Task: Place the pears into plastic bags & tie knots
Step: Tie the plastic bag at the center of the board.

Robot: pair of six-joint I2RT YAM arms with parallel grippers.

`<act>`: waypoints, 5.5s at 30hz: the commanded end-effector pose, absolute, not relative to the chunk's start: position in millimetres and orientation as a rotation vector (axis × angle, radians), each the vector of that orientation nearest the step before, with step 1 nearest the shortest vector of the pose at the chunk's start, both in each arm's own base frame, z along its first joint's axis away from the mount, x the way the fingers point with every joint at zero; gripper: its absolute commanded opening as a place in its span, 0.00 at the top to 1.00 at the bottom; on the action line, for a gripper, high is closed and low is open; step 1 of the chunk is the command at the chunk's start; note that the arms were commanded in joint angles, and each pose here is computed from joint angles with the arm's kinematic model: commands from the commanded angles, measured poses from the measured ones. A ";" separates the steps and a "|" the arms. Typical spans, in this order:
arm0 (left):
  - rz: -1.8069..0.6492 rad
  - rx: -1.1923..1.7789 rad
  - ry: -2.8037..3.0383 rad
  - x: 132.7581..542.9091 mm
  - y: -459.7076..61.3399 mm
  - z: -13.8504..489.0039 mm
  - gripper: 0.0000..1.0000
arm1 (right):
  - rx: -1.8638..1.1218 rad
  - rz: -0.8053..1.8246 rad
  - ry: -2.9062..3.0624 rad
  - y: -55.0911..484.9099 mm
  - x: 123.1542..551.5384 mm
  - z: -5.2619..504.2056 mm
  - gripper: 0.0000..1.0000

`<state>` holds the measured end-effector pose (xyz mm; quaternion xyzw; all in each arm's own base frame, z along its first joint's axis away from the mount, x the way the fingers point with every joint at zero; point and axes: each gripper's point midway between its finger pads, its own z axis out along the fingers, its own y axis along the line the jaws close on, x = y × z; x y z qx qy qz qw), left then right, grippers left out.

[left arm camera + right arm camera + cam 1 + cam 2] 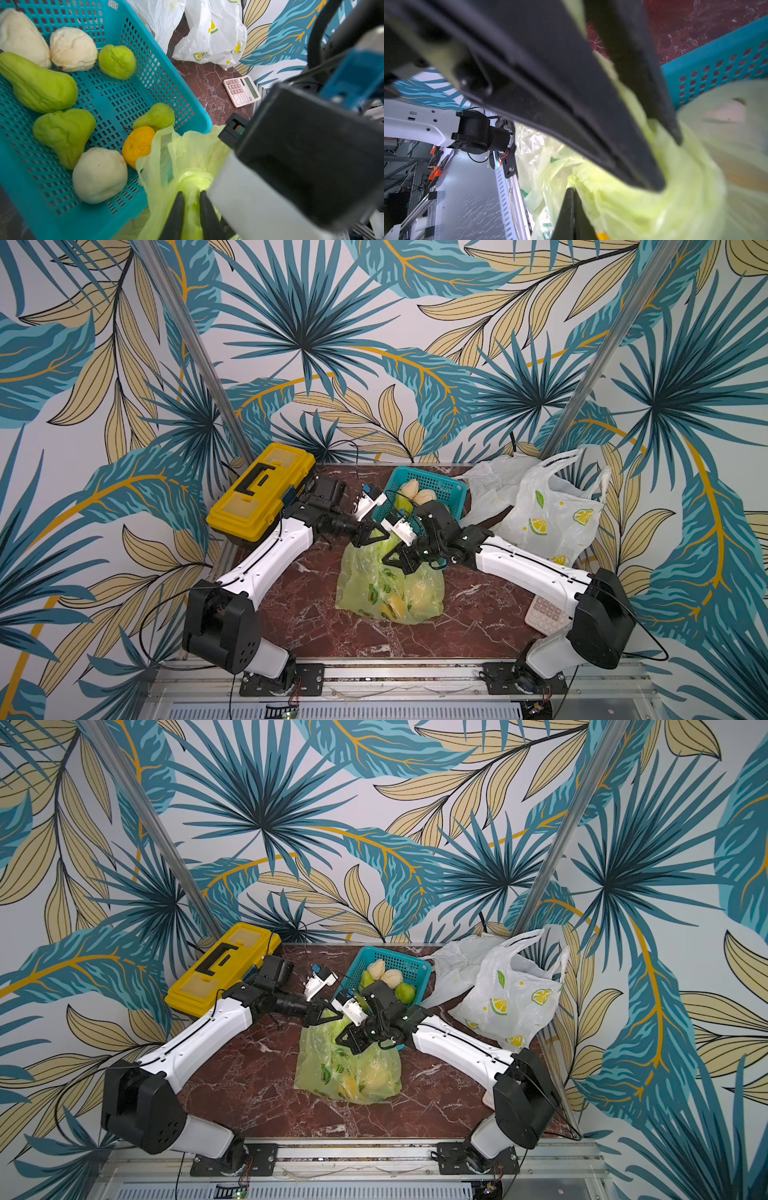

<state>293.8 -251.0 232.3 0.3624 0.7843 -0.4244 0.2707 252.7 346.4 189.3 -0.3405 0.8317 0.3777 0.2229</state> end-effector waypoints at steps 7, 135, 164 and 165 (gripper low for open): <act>-1.031 0.974 1.876 286.8 -245.0 267.0 1.00 | -0.919 0.812 2.283 301.7 252.8 231.9 0.39; -1.242 0.446 1.876 293.3 -168.3 306.2 0.74 | -0.636 1.541 1.291 402.4 312.9 299.0 0.98; -1.266 0.409 1.878 293.6 -157.4 299.7 0.75 | -0.639 1.566 1.330 406.1 313.4 295.2 1.00; -1.269 0.409 1.880 294.1 -158.1 298.7 0.76 | -0.636 1.565 1.333 406.0 314.5 294.6 1.00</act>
